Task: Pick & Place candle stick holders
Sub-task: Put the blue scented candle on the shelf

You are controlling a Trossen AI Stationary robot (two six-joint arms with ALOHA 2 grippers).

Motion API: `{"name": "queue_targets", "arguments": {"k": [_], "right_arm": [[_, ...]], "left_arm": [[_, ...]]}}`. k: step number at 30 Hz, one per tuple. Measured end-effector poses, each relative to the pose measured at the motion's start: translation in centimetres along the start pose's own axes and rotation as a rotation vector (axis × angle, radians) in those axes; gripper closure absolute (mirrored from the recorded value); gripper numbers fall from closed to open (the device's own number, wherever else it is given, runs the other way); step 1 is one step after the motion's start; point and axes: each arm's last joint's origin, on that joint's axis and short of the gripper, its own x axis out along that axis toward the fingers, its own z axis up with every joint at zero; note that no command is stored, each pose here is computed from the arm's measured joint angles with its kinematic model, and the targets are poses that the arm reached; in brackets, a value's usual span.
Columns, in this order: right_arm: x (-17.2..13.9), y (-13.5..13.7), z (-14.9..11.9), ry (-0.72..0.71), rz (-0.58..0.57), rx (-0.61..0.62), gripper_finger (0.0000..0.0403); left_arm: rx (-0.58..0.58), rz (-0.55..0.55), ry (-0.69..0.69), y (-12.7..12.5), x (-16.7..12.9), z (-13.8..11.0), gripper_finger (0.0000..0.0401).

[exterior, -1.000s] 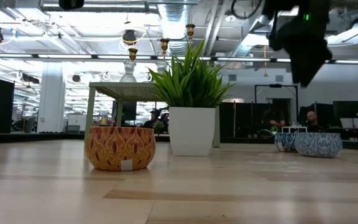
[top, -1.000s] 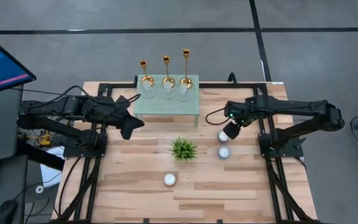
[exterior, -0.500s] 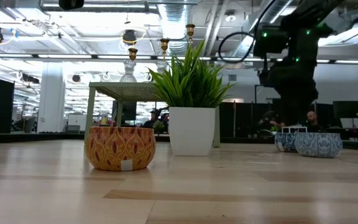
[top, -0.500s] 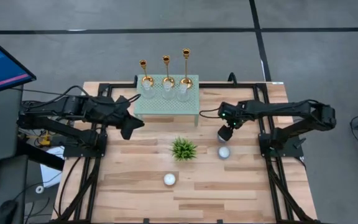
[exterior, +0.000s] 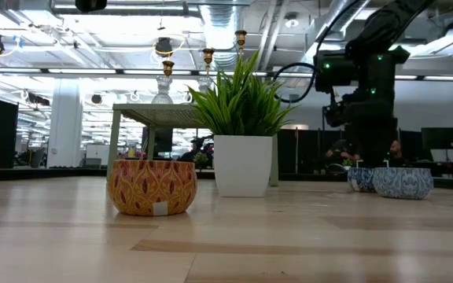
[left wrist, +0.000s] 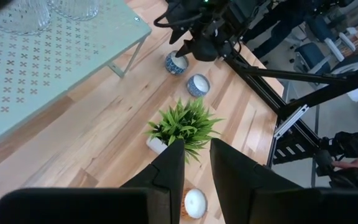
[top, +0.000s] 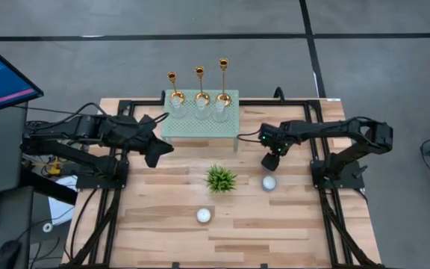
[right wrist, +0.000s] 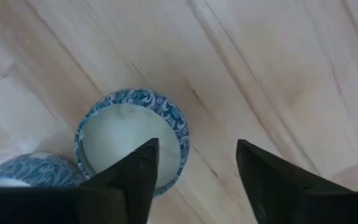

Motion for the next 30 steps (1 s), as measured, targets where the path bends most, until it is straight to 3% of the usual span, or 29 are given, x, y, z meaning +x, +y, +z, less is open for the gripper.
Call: {"name": "queue_targets", "arguments": {"k": [9, 18, 30], "right_arm": [[0.0, -0.6, 0.2, 0.001, 0.016, -0.025, 0.0317], [0.0, -0.6, 0.4, -0.019, 0.014, -0.059, 0.0388], [-1.3, -0.6, 0.2, -0.027, 0.014, -0.031, 0.0402]], "left_arm": [[0.0, -0.002, -0.002, 0.0, 0.0, 0.0, 0.0324], [0.0, -0.002, -0.002, 0.0, 0.0, 0.0, 0.0324], [-0.001, -0.003, -0.003, 0.0, 0.0, 0.0, 0.0324]]}}
